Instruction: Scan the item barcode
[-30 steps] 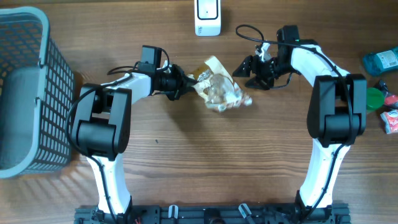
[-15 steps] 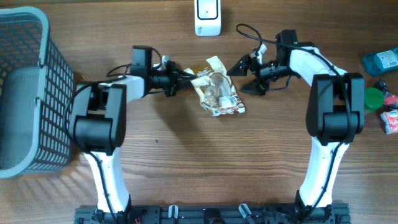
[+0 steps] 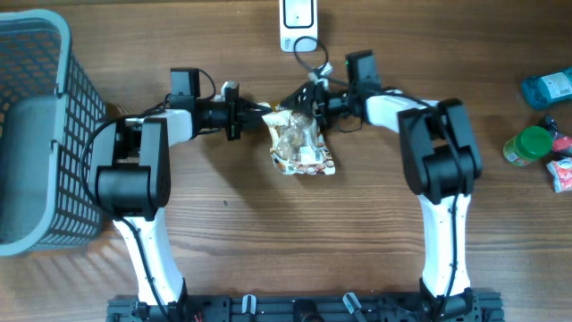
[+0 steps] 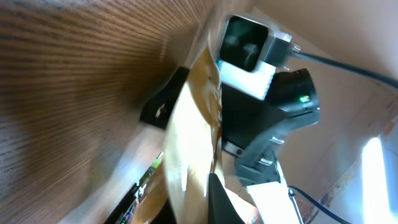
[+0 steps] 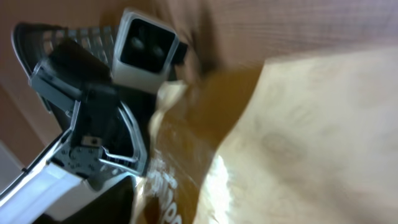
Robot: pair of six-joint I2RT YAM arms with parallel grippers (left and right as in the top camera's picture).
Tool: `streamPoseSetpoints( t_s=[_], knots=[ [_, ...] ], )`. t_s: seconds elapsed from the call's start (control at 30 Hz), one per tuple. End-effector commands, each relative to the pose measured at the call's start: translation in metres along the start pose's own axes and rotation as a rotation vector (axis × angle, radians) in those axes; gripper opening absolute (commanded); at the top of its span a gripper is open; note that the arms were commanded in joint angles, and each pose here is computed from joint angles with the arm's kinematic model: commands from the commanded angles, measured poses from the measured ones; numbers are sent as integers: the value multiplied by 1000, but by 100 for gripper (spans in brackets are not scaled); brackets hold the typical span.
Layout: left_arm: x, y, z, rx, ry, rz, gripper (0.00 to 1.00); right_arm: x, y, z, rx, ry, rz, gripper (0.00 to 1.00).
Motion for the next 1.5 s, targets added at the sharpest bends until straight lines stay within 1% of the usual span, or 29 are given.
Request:
streamPoseSetpoints(
  t_s=[0.0,0.03,0.07,0.1,0.13,0.2,0.27,0.37,0.43,0.5,0.53,0.63,0.7,0.77,0.8,0.83,1.0,1.07,1.13,1.2,1.3,1.33,1.37,1.4,1.47],
  knots=[
    [-1,7,1,29,28,8,4,-5,-24,13,-158,99,-55,49],
    [0,7,1,28,23,7,4,0,-26,10,-150,87,-58,52],
    [2,7,0,24,19,10,4,8,-27,7,-143,70,-63,61],
    [4,7,-1,10,15,12,4,16,-28,3,-138,59,-76,73],
    [7,7,-3,7,8,15,4,26,-28,1,-122,54,-97,82],
    [11,7,-5,11,-1,20,4,41,-25,1,-109,74,-152,72],
    [11,8,-6,11,-7,18,4,45,-23,3,-106,90,-174,72],
    [11,9,-8,11,-24,9,4,44,-20,7,-75,116,-197,63],
    [11,9,-8,12,-26,8,4,42,-20,7,-74,121,-198,64],
    [11,9,-8,12,-25,8,4,40,-20,7,-65,117,-189,69],
    [11,9,-8,12,-24,7,4,36,-20,8,-58,121,-183,70],
    [10,9,-7,12,-24,6,4,25,-19,12,-49,136,-170,64],
    [10,9,-7,12,-24,6,4,16,-21,14,-22,128,-143,63],
    [10,9,-7,12,-24,7,4,8,-26,15,-33,113,-106,64],
    [10,9,-7,12,-24,7,4,4,-29,16,-36,107,-89,62],
    [10,9,-7,12,-24,7,4,3,-30,17,-35,109,-86,57],
    [10,9,-7,12,-24,7,4,5,-30,16,-30,103,-88,27],
    [10,9,-7,12,-24,7,4,5,-30,16,-15,102,-89,19],
    [10,9,-7,12,-24,7,4,5,-30,16,0,101,-90,17],
    [10,9,-7,12,-24,6,14,5,-30,16,14,102,-92,14],
    [10,9,-8,12,-25,6,49,6,-26,17,27,114,-108,8],
    [10,9,-8,12,-26,5,62,6,-24,17,36,119,-117,6],
    [10,9,-8,12,-27,5,84,7,-22,17,50,123,-126,5],
    [10,9,-8,12,-27,5,100,7,-20,17,60,124,-130,5],
    [10,9,-8,12,-27,5,100,8,-13,17,74,121,-132,5]
  ],
)
Point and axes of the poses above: each gripper's point midway between its finger pads, its own x axis back along the fingers, its own y axis along the line the jaws close on, z = x × y, the point moved 5 cm from there along x, back along the fingers, and after that the axes turned 2 degrees about -x, right-handed, at the moved point
